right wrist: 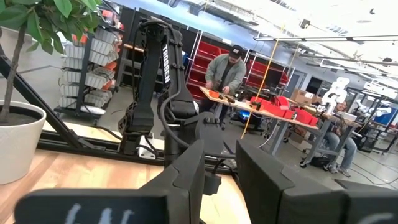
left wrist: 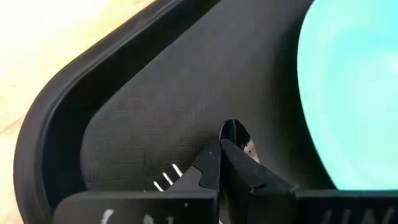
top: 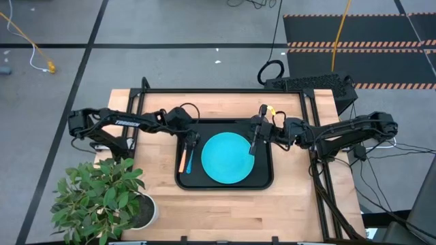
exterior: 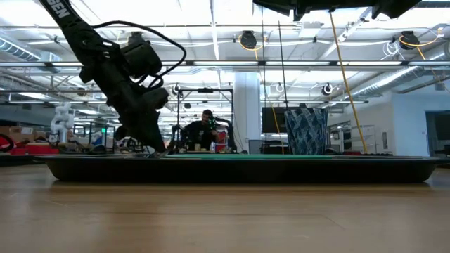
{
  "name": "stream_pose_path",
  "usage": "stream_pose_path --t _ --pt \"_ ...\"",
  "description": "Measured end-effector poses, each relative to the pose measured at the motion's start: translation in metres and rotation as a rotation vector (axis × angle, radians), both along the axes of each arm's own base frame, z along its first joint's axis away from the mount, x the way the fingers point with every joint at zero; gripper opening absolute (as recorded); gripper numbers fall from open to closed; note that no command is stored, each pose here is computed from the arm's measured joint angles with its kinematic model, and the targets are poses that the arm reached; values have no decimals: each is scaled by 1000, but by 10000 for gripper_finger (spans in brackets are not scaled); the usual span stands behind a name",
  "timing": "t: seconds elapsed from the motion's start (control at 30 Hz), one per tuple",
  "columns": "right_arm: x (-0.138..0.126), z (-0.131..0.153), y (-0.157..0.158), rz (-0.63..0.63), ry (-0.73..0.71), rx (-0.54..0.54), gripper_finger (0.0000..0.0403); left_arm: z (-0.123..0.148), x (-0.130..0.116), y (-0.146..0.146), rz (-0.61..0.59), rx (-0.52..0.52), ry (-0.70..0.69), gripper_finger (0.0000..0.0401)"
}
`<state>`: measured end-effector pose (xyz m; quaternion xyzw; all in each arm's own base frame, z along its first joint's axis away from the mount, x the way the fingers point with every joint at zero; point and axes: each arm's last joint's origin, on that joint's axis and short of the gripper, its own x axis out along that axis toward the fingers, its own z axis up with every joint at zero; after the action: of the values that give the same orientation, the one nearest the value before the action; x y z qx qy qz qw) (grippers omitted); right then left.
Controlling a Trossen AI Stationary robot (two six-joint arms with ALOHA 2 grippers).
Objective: Pick and place plate/cup/fork/spoon on tray
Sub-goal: Put the blue spoon on the black serving tray to the right of the orange fork
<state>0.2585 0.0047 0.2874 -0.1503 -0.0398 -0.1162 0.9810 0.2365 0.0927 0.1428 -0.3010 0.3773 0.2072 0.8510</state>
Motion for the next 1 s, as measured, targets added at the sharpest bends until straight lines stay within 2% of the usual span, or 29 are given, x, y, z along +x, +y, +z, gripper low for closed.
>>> stream_pose_path --t 0.2,0.67,1.0 --pt "0 0 0 0 4 0 86 0 0 1 96 -27 -5 3" --pt "0 -3 0 -3 37 -36 86 -1 4 -13 161 -77 0 3" --pt "-3 1 0 -3 24 -38 86 -1 4 -13 224 -73 3 8"
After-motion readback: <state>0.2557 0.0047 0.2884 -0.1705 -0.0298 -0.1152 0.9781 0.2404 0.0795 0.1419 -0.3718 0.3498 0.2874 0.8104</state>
